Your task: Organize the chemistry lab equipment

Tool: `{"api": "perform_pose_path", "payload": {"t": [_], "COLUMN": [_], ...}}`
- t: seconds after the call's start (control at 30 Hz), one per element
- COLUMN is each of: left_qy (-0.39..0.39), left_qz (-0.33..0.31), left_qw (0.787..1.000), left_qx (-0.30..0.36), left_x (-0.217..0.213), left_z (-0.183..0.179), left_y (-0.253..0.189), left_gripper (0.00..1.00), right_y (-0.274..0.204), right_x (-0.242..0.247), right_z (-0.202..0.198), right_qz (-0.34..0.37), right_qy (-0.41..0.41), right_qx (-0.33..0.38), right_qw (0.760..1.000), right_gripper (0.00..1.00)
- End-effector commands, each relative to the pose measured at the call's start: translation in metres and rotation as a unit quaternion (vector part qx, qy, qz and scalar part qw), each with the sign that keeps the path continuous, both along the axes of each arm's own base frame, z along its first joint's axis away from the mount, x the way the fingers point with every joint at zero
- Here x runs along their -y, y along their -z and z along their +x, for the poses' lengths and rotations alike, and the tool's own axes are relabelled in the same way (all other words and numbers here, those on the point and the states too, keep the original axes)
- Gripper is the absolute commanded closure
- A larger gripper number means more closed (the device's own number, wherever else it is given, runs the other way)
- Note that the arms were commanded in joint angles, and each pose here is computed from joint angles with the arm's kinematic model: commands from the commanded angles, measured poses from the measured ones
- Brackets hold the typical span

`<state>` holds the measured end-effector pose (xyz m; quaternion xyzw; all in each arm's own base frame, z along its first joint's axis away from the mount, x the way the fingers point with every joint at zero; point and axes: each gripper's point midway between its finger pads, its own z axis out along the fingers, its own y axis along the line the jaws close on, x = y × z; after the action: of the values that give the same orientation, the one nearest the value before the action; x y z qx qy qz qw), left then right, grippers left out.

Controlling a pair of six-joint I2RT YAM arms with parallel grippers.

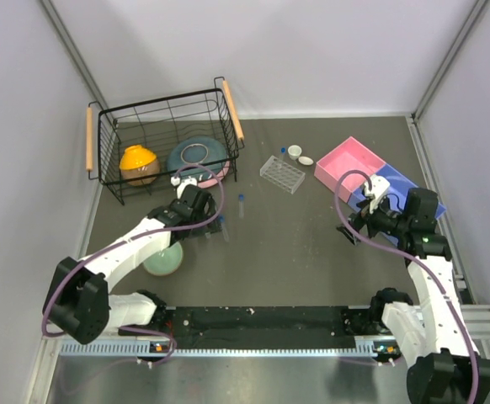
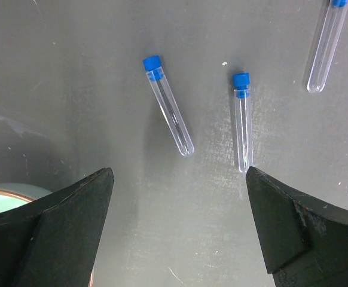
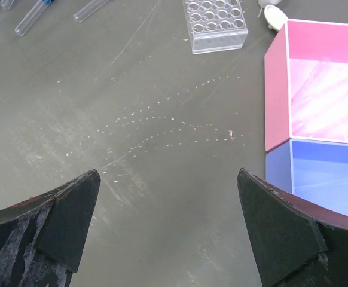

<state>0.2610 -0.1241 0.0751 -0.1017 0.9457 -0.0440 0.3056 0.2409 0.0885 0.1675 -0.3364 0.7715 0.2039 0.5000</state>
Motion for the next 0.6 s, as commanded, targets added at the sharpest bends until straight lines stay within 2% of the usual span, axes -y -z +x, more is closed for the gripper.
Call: {"api": "perform_pose_path", "payload": {"t": [0.0, 0.2, 0.57], "left_qy": [0.001, 0.018, 0.054], "left_qz": [-0.029, -0.066, -0.093], "left_qw": [0.999, 0.996, 0.992], "left_qx": [0.044, 0.051, 0.062], "left_x": [0.007, 0.017, 0.025], "left_z": [0.019, 0.021, 0.017], "left_y": [-0.022, -0.033, -0.038], "left_gripper": [0.02, 0.03, 0.03], "right_y": [-0.005, -0.006, -0.005], "right_x": [0.006, 0.018, 0.032], "right_z": [-0.003, -0.002, -0.002], "right_qz": [0.005, 0.012, 0.014], "right_qy": [-0.013, 0.003, 0.024], "right_qx": [0.026, 0.028, 0.030], "right_qw": [1.000, 1.000, 0.999], "right_gripper": [0.01, 0.01, 0.01]}}
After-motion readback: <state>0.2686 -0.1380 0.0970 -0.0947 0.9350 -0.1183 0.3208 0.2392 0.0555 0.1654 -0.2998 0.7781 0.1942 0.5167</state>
